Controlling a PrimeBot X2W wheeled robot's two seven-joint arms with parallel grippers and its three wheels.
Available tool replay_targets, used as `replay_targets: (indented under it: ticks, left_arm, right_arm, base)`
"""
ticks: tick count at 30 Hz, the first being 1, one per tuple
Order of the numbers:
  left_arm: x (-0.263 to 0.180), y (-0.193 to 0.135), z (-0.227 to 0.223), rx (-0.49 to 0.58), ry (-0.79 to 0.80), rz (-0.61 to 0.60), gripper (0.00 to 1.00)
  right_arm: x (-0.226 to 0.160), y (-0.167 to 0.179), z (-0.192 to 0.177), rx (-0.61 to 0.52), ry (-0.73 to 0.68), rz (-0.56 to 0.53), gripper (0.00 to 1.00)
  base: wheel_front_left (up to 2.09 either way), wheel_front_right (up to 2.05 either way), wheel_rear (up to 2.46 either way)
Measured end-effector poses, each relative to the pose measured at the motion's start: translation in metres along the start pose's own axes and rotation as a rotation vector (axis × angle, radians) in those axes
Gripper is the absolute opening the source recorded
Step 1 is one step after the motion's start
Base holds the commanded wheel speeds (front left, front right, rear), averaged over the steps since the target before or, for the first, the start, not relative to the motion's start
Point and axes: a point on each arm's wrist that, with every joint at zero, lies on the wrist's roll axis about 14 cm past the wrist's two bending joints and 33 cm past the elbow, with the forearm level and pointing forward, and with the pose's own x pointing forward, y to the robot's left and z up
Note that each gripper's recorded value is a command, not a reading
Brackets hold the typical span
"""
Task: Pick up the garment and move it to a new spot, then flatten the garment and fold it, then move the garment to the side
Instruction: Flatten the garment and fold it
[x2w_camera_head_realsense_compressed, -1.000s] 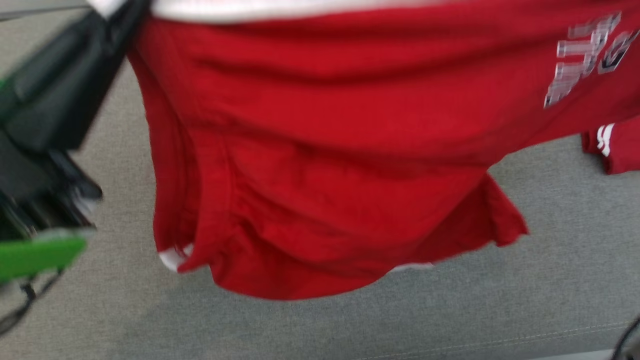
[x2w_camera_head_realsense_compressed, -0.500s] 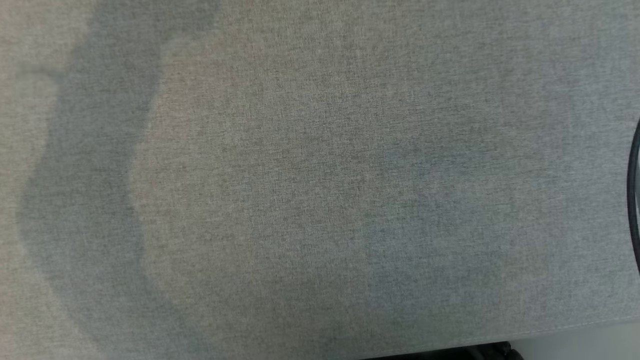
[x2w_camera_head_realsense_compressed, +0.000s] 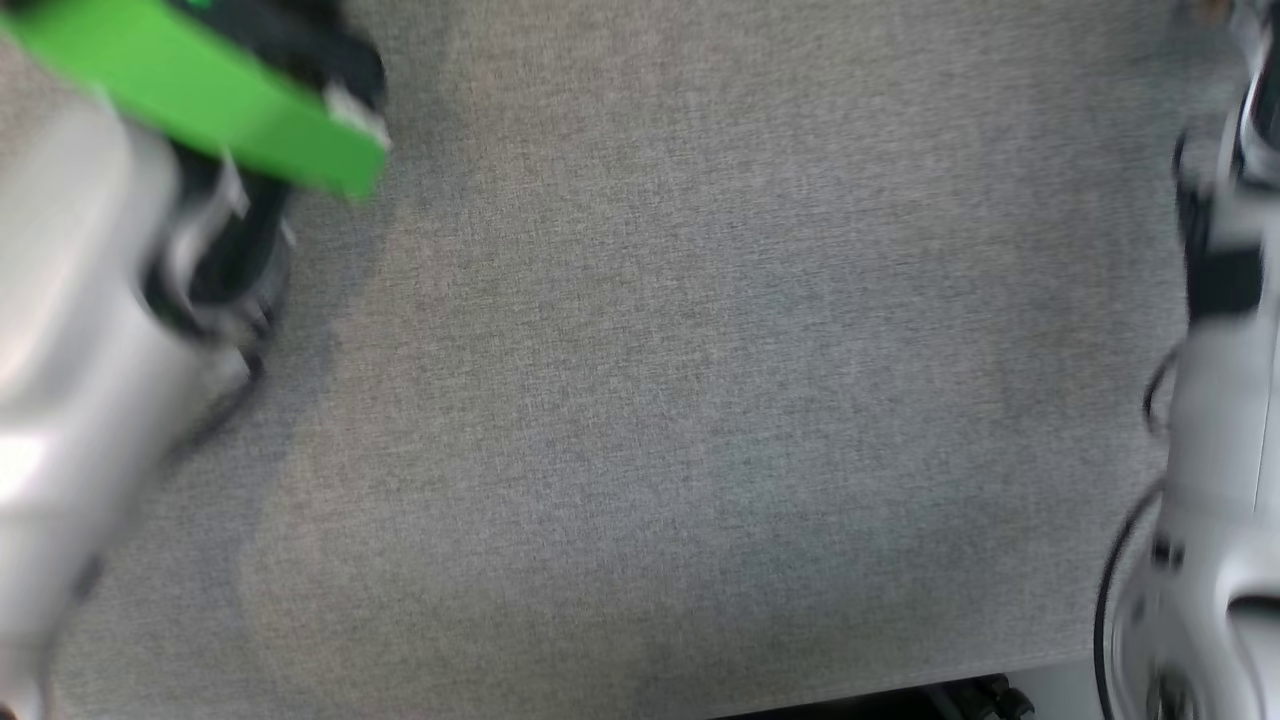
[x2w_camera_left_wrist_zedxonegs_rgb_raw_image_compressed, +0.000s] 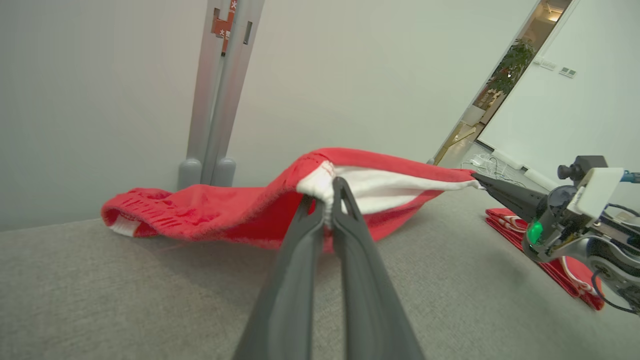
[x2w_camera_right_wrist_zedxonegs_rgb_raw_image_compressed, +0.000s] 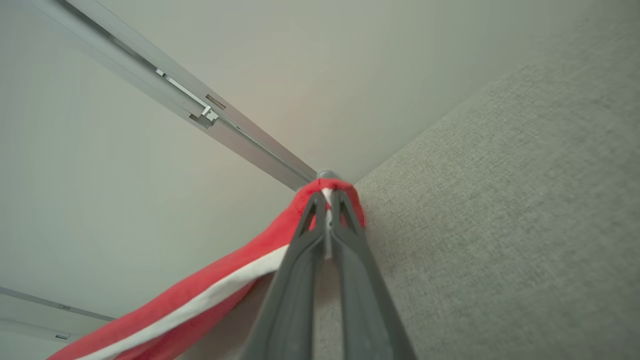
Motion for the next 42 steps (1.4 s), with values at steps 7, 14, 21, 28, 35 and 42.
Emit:
replay_targets:
  ticks: [7, 14, 21, 28, 35, 42]
  left_arm:
    - [-0.085, -0.06, -0.035, -0.168, 0.042, 0.035, 0.0]
    - [-0.173, -0.109, -0.048, -0.273, 0.055, 0.169, 0.0]
    - [-0.211, -0.13, -0.038, -0.304, -0.011, 0.26, 0.0]
    - [-0.204, -0.125, -0.034, -0.341, -0.046, 0.279, 0.0]
    - [-0.16, -0.113, -0.008, -0.393, -0.102, 0.209, 0.0]
    - [-0.143, -0.084, 0.006, -0.421, -0.133, 0.245, 0.0]
  right_arm:
    - [-0.124, -0.035, -0.02, 0.065, 0.077, -0.107, 0.0]
    - [-0.248, -0.043, -0.034, 0.147, 0.157, -0.206, 0.0]
    - [-0.297, -0.026, -0.032, 0.151, 0.177, -0.196, 0.0]
    - [-0.244, 0.009, -0.014, 0.059, 0.169, -0.045, 0.0]
    - [-0.163, 0.031, -0.009, -0.072, 0.231, 0.032, 0.0]
    - [-0.09, 0.057, -0.021, -0.112, 0.317, 0.08, 0.0]
  base:
    - [0.0, 0.0, 0.0]
    - [0.0, 0.0, 0.0]
    - [0.0, 0.0, 0.0]
    - [0.0, 0.0, 0.0]
    - [0.0, 0.0, 0.0]
    - [0.0, 0.0, 0.0]
